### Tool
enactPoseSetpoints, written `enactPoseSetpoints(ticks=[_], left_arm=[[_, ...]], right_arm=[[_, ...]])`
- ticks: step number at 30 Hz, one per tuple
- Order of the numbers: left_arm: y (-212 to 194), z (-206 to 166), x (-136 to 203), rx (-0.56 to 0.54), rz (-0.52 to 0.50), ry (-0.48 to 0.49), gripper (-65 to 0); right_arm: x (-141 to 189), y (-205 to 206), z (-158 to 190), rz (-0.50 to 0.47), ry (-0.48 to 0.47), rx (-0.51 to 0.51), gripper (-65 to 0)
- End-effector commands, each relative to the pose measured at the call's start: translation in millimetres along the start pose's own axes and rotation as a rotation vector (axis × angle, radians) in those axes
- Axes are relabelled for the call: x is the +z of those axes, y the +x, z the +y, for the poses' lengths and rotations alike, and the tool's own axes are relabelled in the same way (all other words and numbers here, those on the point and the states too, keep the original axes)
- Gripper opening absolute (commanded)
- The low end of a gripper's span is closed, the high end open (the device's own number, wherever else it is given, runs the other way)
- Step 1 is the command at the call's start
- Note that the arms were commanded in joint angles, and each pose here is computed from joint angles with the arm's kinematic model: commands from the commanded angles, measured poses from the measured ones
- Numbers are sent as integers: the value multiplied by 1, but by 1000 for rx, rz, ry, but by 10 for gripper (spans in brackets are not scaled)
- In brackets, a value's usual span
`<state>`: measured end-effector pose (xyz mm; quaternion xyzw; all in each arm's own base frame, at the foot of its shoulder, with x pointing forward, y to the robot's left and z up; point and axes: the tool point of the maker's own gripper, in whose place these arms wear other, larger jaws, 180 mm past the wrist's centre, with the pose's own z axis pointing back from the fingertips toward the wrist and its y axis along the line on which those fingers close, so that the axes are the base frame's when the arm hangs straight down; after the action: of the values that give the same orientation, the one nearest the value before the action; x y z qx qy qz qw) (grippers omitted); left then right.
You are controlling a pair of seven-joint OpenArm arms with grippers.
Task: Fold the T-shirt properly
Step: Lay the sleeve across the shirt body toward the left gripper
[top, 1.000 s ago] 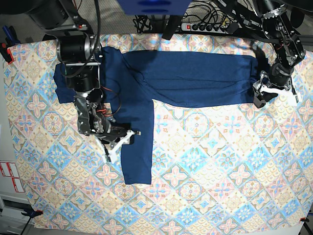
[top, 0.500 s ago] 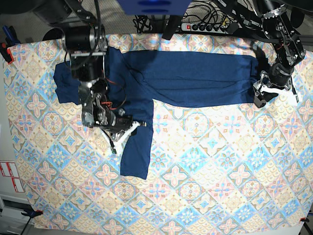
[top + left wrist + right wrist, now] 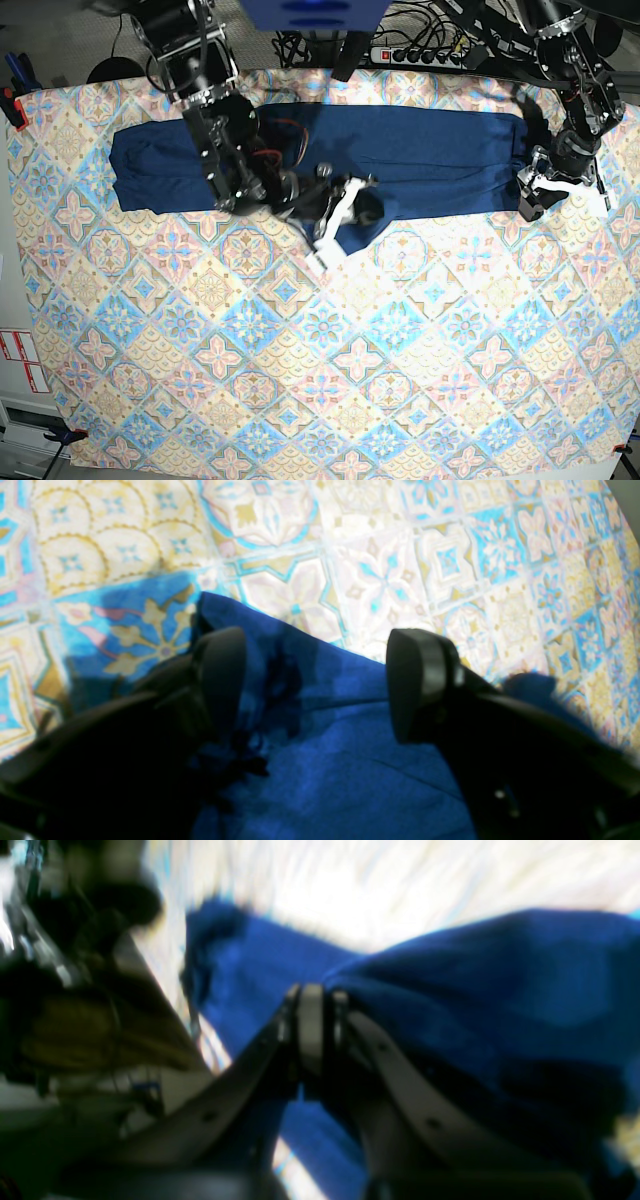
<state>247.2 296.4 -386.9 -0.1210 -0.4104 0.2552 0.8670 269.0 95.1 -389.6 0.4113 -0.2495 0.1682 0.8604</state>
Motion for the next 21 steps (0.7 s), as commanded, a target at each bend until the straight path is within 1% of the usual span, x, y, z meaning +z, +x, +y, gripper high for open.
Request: enactPoseSetpoints(ticks=[1,3,6,7,9,13,16,17,19,21], left_arm=[[15,-4,2,-14,-43,-15,-239],[14,-3,3,-17,-40,-10,-239],[13,-3,3,-16,-39,-11,-239],[13,-2,3,-17,-38,-9,-239],[13,-2,3,-17,-38,-9,-239],[14,-3,2,-17,-41,-11,-239],[15,-3,2,-17,-42,-12,-239],[15,-4,2,-18,-43,-13,-239],[15,-4,2,-18,-43,-13,-239],[15,-3,3,-18,-42,-12,-239]], right_arm=[[4,32,16,-84,40,51,-648],[2,33,24,-81,56,67,-648],[-5,25,37,-49,83,95,-648],[-8,23,44,-34,98,118,-648],[-13,29,58,-16,125,184,-648],[-29,18,102,102,205,394,-648],[-39,9,141,162,278,551,-648],[-41,4,149,182,294,589,-647],[-43,2,153,188,299,618,-647],[-43,4,151,180,294,604,-643]])
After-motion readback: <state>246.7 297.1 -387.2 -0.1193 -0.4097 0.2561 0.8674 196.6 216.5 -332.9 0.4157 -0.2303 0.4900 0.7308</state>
